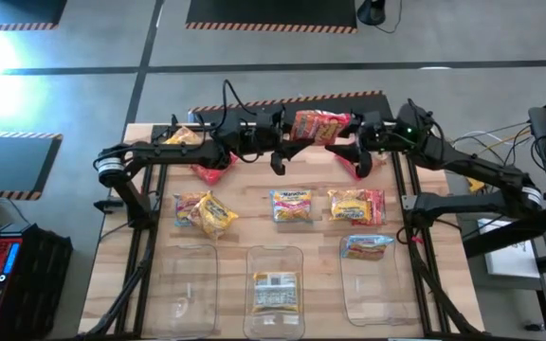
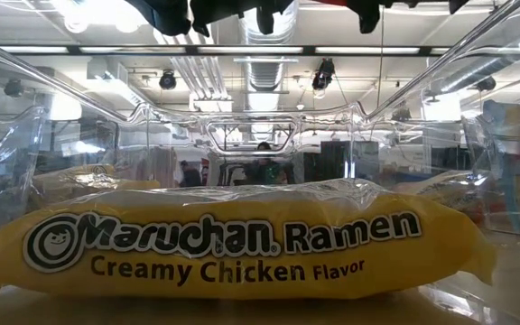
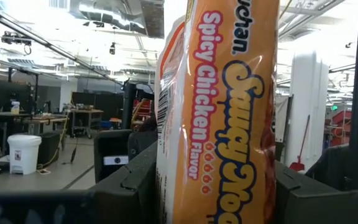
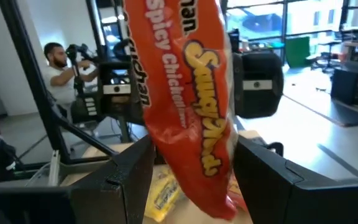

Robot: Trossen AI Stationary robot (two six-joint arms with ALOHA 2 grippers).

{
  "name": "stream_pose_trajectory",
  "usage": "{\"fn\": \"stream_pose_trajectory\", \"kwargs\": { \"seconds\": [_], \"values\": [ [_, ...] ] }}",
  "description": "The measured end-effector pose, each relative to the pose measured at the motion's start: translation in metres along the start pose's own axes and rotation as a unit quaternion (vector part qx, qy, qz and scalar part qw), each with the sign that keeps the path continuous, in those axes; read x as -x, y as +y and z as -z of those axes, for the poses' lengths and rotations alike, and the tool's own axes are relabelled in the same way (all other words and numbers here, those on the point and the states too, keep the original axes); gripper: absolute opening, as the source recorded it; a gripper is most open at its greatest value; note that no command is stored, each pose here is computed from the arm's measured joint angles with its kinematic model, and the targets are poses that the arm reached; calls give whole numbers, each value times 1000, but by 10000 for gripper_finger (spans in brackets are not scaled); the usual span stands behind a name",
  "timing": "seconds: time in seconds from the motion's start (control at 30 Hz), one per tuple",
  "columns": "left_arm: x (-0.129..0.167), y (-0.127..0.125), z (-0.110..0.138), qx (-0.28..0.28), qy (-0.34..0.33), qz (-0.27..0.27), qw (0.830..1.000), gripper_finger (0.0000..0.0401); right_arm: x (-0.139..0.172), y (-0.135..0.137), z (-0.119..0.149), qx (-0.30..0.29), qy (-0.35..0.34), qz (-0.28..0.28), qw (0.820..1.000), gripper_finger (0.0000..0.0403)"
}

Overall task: Sort Maruchan noodles
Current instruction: Put the orange noodle pack into the left transparent bin

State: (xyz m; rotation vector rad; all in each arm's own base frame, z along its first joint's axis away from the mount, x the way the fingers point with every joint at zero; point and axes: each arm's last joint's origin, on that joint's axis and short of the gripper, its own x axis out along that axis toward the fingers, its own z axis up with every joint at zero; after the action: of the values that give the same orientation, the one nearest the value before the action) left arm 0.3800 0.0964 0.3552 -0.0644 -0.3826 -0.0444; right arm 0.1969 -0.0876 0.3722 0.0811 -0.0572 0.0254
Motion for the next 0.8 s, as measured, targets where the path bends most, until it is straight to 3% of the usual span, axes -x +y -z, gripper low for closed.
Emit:
{"fn": "stream_pose_trajectory", "kwargs": {
  "seconds": [0.4, 0.8],
  "values": [
    [0, 0, -2, -8, -11, 2, 1000, 157, -18, -6, 3, 11, -28, -12, 999, 191],
    [0, -1, -3, -15, -15, 3, 1000, 157, -27, -4, 2, 24, -53, -27, 998, 131]
  ]
}}
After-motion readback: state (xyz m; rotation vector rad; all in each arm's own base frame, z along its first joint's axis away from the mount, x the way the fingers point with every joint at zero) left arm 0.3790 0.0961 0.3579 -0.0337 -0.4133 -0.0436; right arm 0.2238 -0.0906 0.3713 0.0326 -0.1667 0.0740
